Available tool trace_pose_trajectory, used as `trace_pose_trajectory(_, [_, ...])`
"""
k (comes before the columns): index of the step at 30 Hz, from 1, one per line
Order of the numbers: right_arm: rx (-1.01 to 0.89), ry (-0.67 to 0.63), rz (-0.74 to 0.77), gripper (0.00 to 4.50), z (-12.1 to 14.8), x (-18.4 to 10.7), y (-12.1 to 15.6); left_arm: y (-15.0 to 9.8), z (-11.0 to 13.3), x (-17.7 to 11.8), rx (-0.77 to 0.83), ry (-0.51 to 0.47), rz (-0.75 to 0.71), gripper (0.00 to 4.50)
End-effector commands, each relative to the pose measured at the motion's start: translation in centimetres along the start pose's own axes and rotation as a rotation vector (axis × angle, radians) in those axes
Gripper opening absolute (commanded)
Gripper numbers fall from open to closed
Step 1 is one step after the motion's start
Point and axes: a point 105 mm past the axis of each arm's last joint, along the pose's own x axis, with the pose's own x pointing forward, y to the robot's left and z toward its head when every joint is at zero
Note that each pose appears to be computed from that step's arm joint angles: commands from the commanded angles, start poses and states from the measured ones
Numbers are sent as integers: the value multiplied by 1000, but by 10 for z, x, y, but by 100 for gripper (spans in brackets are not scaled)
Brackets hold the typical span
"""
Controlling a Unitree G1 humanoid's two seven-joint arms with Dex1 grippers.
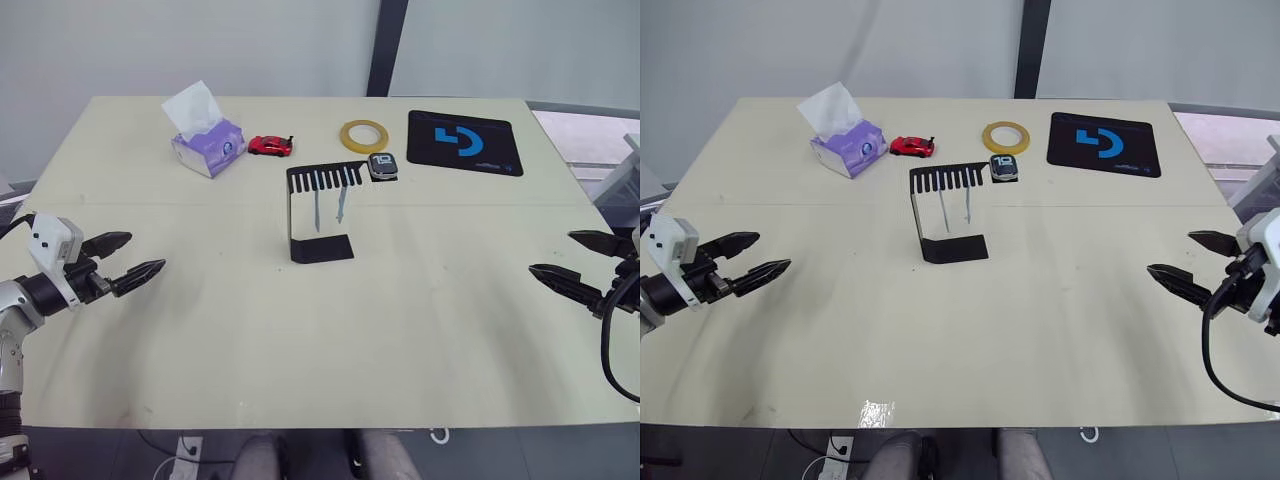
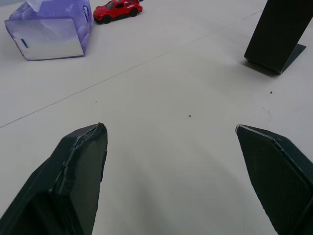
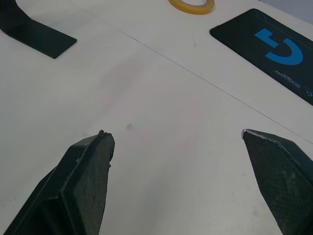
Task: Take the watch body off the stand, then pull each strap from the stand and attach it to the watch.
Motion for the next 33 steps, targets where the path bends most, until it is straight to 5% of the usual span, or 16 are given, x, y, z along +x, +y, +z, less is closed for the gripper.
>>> trace_pose_trajectory(1, [-38,-34,-13,450,15,-1,-1,0,10,-2,28,-27,0,446])
trace_pose_trajectory(25, [-70,-28,57,450,21,24,19,-11,14,-8,26,28,-31,446])
trace_pose_trajectory(33, [-48,-135,-34,450,47,30,36,-78,66,27,53,-100,-314,446])
